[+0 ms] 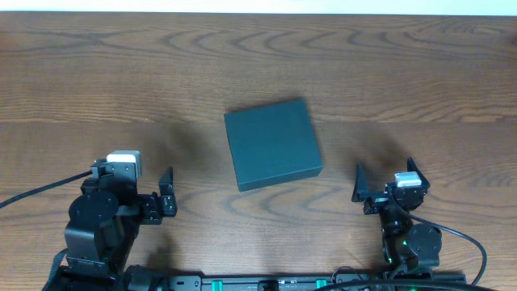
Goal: Pack container
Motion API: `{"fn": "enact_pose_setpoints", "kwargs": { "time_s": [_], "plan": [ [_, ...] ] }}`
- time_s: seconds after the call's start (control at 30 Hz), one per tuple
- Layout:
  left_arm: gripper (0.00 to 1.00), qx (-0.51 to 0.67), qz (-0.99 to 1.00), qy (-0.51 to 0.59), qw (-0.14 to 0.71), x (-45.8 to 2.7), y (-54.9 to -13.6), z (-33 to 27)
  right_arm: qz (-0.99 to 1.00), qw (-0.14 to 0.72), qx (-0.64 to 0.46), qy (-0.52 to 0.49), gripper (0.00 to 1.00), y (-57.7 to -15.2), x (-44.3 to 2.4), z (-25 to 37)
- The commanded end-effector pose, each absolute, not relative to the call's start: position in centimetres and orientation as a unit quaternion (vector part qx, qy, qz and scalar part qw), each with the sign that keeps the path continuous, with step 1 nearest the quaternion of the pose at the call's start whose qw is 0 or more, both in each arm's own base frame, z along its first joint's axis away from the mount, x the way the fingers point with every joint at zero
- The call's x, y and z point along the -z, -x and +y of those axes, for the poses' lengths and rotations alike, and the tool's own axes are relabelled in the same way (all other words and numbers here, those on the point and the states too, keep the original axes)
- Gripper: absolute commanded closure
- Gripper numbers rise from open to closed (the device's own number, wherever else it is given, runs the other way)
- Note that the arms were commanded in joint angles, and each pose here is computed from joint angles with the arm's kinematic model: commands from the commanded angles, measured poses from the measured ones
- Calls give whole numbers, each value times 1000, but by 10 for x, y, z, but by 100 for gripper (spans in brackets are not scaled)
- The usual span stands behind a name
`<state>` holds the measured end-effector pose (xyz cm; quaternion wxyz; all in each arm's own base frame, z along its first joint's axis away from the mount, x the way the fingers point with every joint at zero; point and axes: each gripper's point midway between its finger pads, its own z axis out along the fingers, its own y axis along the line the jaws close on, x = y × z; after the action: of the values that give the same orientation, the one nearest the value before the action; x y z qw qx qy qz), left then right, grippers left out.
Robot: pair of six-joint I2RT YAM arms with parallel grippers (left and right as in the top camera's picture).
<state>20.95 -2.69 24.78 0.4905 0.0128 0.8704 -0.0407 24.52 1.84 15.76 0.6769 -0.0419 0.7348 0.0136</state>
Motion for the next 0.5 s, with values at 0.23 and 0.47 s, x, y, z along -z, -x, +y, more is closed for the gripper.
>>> {"fn": "enact_pose_setpoints", "kwargs": {
  "time_s": [0.23, 0.47],
  "plan": [
    [1, 8, 870, -20, 493, -247, -210, -18, 733, 679, -10, 39, 1, -245, -157, 16],
    [1, 18, 869, -32, 494, -241, -194, -18, 733, 679, -10, 39, 1, -245, -157, 16]
  ]
}}
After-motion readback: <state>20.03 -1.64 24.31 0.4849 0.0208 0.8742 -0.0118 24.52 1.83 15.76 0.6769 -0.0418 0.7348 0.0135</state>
